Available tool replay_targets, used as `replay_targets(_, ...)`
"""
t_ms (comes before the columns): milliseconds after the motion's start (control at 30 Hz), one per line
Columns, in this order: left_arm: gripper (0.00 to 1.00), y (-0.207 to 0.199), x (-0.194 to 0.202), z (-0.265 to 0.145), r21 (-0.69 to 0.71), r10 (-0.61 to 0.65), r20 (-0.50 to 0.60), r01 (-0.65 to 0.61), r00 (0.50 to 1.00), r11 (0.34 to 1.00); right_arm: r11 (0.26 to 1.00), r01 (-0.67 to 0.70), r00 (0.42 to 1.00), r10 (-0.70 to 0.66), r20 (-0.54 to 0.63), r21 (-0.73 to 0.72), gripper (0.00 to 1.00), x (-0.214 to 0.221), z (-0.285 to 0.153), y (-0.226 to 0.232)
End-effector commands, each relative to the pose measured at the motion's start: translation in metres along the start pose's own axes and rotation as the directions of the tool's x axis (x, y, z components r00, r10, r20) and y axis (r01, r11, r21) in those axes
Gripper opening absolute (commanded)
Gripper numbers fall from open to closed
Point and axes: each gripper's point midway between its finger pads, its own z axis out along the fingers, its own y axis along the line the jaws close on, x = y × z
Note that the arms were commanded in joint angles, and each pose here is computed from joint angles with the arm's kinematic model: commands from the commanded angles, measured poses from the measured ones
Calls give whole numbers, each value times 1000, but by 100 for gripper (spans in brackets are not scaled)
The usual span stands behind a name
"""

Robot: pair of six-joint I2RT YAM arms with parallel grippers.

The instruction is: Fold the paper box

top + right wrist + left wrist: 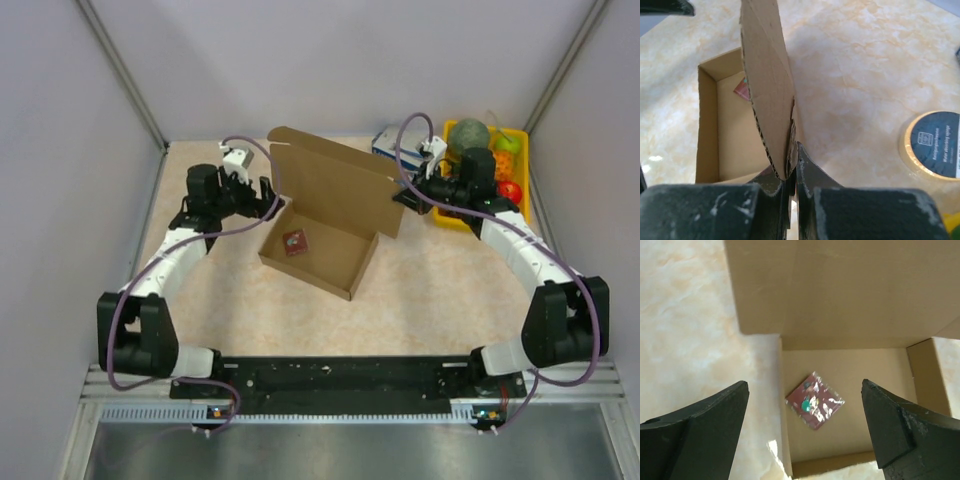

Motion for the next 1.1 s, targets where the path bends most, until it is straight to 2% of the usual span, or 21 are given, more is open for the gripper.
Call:
replay_targets(0, 98, -17, -76, 8, 277, 156, 252, -226, 955, 934, 990, 47, 999, -43, 31, -131, 0, -20, 0, 14)
replay_targets(67, 98, -2, -56, 36, 306, 155, 164, -199, 974, 931, 989, 42, 999, -40, 17, -144, 0, -20, 2, 13)
replay_targets(100, 98, 2, -73, 41, 310, 178, 178, -227, 968, 923, 988, 44, 999, -42, 15, -146, 0, -20, 2, 12)
replay_targets(200, 92, 27, -72, 57, 383, 103, 138, -149, 985, 912, 988, 53, 999, -53, 6, -147, 0, -18, 3, 11)
replay_targets(267, 93, 40, -73, 68, 376, 96, 163, -152, 982, 914, 986, 39, 999, -40, 0, -160, 0, -15, 4, 9)
replay_targets(333, 93, 41, -75, 74, 407, 109, 162, -167, 981, 898, 984, 36, 999, -37, -2, -174, 0, -15, 6, 10)
replay_targets(467, 90, 32, -72, 88, 552, 54, 119, -111, 991, 826, 985, 26, 999, -29, -13, -173, 0, -12, 9, 5)
replay_targets(533, 89, 30, -79, 89, 554, 56, 171, -143, 984, 820, 984, 27, 1000, -29, -10, -178, 0, -14, 9, 6)
replay_targets(567, 88, 28, -76, 88, 564, 33, 161, -120, 986, 817, 983, 26, 1000, -28, -10, -181, 0, -15, 9, 7)
replay_targets(600, 84, 25, -77, 86, 583, 31, 162, -122, 986, 803, 984, 27, 1000, -29, -9, -177, 0, -16, 8, 6)
replay_targets(667, 66, 19, -76, 81, 606, 7, 150, -97, 989, 789, 988, 28, 999, -30, -11, -151, 0, -17, 8, 3)
replay_targets(767, 45, 17, -79, 70, 560, 12, 187, -117, 982, 820, 994, 20, 1000, -19, 5, -103, 0, -25, 6, 0)
replay_targets(900, 30, 9, -89, 46, 442, 17, 278, -144, 960, 885, 999, -9, 999, 7, 46, 52, 0, -34, 9, -9)
replay_targets(933, 28, 11, -102, 36, 359, 34, 323, -156, 946, 920, 993, -32, 998, 26, 50, 112, 0, -36, 10, -12)
replay_targets(967, 26, 4, -88, 36, 352, 26, 301, -136, 953, 926, 987, -60, 997, 52, 60, 148, 0, -39, 10, -12)
replay_targets(1000, 17, 2, -84, 32, 335, 31, 303, -137, 952, 932, 971, -84, 995, 71, 66, 222, 0, -39, 9, -20)
replay_targets(1033, 11, -9, -92, 24, 297, 65, 332, -170, 941, 940, 970, -93, 994, 79, 70, 223, 0, -40, 12, -12)
replay_targets(1067, 5, -3, -77, 28, 219, 43, 300, -113, 953, 969, 961, -100, 993, 78, 92, 260, 0, -47, 7, -9)
